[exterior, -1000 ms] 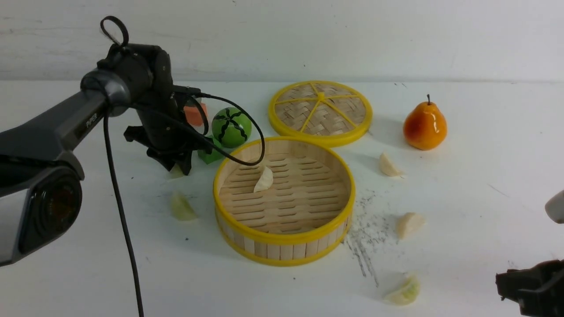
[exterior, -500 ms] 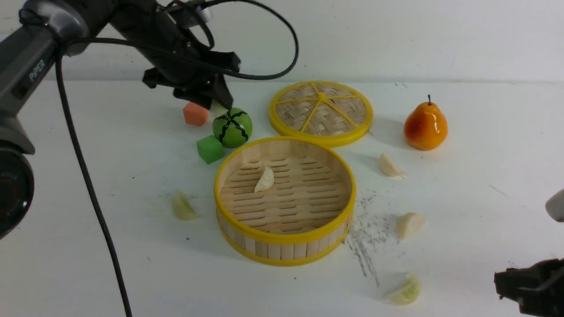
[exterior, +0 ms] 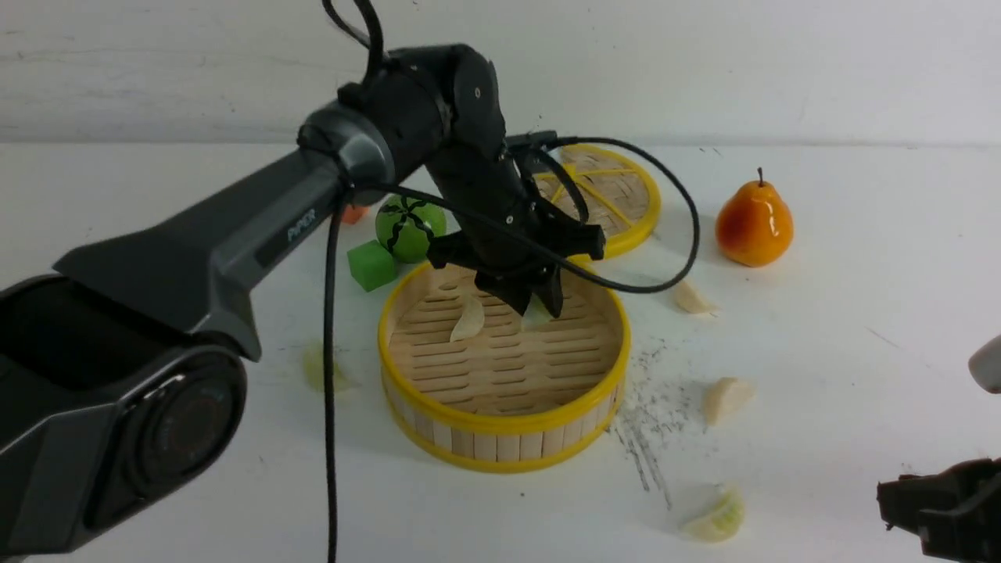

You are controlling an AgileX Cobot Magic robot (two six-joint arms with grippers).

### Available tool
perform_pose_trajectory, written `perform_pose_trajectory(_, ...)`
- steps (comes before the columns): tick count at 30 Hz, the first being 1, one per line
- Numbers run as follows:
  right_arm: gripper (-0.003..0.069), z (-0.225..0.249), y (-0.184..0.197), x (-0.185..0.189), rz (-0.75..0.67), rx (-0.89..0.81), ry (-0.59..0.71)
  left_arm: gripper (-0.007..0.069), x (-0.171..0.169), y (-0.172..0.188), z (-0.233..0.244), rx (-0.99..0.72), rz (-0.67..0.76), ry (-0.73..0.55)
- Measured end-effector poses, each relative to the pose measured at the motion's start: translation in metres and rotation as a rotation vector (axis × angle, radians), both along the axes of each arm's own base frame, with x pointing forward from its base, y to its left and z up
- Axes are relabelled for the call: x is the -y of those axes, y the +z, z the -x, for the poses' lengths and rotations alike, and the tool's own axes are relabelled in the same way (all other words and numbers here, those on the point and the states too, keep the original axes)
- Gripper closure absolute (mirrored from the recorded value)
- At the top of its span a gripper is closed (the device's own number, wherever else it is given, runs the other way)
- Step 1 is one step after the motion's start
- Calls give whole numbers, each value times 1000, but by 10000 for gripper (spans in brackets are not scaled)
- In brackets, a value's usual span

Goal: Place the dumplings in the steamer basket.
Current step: Use the left arm to put the dumpling into the steamer, then use the left arm to grab a dumpling

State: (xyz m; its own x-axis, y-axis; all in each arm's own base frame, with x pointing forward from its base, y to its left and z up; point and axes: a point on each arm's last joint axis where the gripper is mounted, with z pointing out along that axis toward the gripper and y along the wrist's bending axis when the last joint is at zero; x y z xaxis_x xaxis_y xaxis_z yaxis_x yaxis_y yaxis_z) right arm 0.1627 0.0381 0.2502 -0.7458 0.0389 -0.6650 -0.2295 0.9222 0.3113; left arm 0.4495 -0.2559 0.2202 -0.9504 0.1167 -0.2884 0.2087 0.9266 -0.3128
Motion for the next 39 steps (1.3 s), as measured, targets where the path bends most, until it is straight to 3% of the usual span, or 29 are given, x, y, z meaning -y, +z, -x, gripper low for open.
perform_pose_trajectory(8, 503, 0, 0, -1, -11, 1, -1, 436, -3, -18, -8, -8, -34, 99)
perform_pose_trajectory(16, 503, 0, 0, -1, -11, 1, 0, 274, -3, -17, -9, 7, -35, 121)
perform_pose_trajectory(22, 503, 0, 1, -1, -16, 1, -2, 234, -2, -7, -11, 33, -21, 120)
perform_pose_trajectory(30, 503, 0, 1, -1, -15, 2, 0, 228, -7, 64, -10, 197, -9, 54)
perform_pose_trajectory(35, 496, 0, 1, -1, -11, 2, 7, 228, -37, 156, 13, 475, -113, 45)
perform_pose_trajectory(39, 495, 0, 1, -1, 3, 8, 17, 228, -75, 216, 37, 656, -252, 112)
